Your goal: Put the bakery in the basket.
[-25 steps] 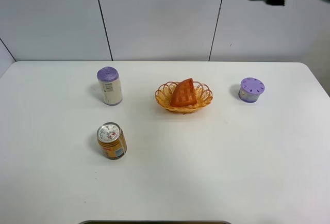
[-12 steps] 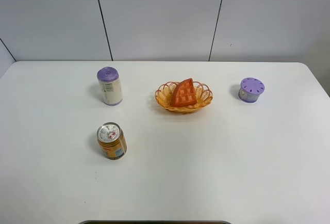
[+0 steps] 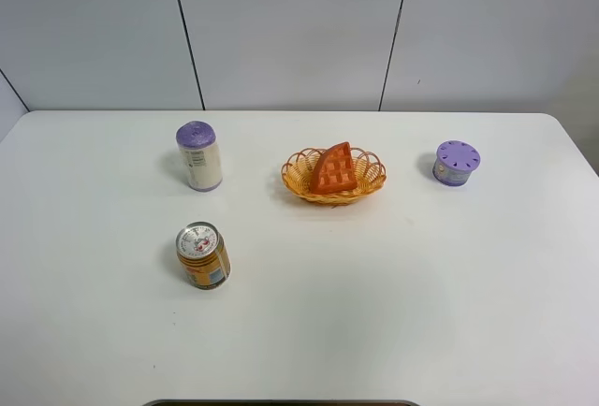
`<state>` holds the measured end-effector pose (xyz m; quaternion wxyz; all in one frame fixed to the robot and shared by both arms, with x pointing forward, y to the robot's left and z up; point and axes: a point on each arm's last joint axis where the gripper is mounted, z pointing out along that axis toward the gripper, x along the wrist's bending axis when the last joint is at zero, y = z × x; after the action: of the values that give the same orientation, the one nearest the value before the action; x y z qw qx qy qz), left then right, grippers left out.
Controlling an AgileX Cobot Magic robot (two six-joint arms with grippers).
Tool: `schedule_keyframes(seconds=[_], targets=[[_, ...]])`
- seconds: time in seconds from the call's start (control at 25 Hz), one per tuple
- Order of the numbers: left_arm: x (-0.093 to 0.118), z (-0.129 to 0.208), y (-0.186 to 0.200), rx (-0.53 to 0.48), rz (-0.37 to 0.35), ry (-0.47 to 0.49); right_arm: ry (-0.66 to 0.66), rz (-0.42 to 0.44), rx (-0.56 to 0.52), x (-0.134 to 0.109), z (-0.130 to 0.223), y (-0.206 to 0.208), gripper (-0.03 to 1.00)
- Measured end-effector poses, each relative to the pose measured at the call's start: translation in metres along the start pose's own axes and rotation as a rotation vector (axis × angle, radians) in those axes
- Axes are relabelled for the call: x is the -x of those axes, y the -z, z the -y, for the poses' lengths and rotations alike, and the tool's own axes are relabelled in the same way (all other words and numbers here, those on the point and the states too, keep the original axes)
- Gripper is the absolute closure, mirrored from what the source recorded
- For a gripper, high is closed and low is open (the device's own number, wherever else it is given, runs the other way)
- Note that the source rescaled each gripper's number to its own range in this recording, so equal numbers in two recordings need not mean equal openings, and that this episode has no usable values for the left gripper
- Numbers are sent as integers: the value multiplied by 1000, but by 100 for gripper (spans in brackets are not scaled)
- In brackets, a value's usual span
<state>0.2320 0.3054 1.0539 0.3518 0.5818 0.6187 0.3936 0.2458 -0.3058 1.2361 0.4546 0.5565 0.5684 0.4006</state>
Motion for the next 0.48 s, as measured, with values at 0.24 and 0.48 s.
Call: schedule_keyframes(seconds=[0.24, 0.48], targets=[[0, 0, 0, 0, 0, 0, -17, 39, 8, -1, 23, 25, -3], [0, 0, 0, 0, 0, 0, -28, 28, -9, -4, 52, 37, -3]])
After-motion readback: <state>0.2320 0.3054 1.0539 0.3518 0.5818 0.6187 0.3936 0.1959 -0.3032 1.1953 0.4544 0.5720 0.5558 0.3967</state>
